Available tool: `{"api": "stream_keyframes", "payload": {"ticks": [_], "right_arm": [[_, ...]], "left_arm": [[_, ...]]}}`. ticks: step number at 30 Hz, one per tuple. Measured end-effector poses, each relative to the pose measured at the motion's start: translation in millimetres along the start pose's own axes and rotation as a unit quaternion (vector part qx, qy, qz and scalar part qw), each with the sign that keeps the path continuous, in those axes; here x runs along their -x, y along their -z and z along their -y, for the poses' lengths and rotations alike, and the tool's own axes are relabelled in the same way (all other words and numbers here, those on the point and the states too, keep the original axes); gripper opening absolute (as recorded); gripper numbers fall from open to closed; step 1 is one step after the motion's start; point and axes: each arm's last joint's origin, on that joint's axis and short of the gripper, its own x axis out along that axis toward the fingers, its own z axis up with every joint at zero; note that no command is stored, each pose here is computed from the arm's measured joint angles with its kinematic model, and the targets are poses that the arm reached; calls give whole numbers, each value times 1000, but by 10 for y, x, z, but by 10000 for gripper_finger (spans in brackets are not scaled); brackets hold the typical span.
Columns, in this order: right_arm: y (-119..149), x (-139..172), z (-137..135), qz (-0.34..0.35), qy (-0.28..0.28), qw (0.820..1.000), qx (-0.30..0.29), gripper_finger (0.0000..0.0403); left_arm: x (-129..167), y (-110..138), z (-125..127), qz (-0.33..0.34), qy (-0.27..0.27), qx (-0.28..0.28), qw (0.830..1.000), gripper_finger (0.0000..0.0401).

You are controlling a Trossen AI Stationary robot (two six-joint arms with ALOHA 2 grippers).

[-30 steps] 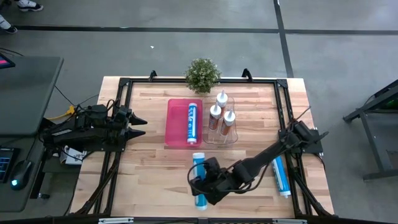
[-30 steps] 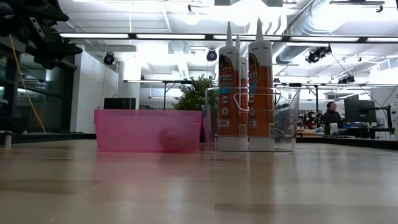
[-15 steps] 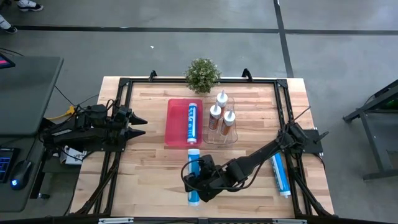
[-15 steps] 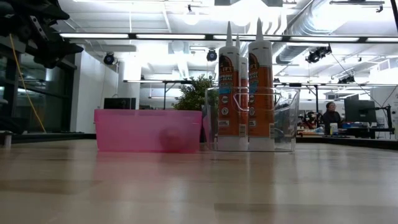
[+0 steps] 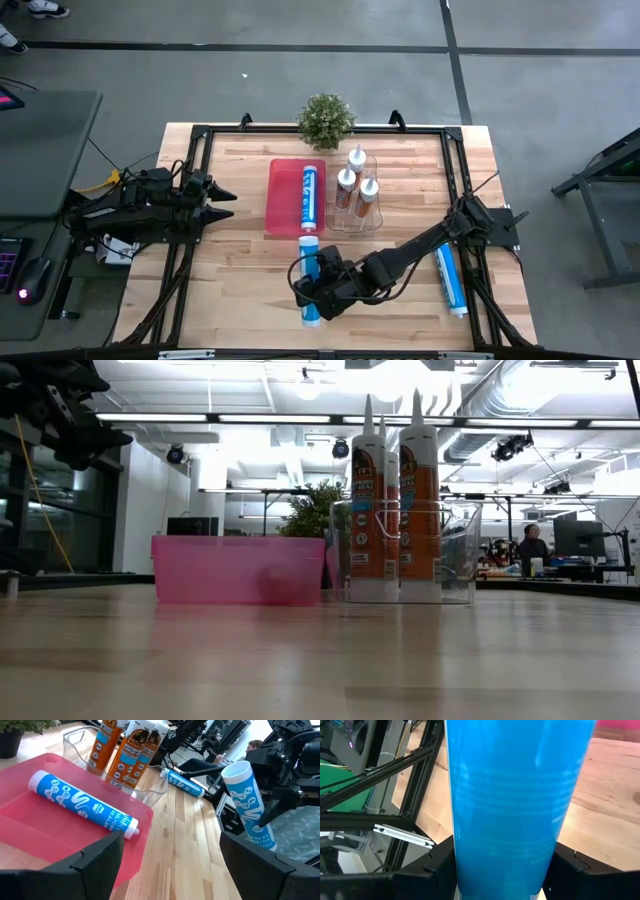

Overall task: Pick & place silicon tubes, Sealant and Lysol wipes
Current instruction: Put the left blue sealant into the pink bin

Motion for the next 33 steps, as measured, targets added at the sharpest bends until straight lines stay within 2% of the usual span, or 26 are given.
{"api": "stream_keyframes", "payload": {"ticks": [17, 20, 25, 33], "right_arm": [[-35, -8, -63, 29, -29, 999, 20, 209], [-43, -10, -70, 33, -32, 999, 18, 208], [-95, -33, -88, 35, -39, 999, 8, 208], [-224, -97, -88, 22, -34, 999, -3, 208]], "left_arm": [[0, -2, -4, 4, -7, -2, 1000, 324], [-2, -7, 13, -2, 15, -39, 999, 324], [-29, -88, 70, 27, 55, -138, 989, 324], [-158, -116, 37, 10, 12, -149, 989, 324]]}}
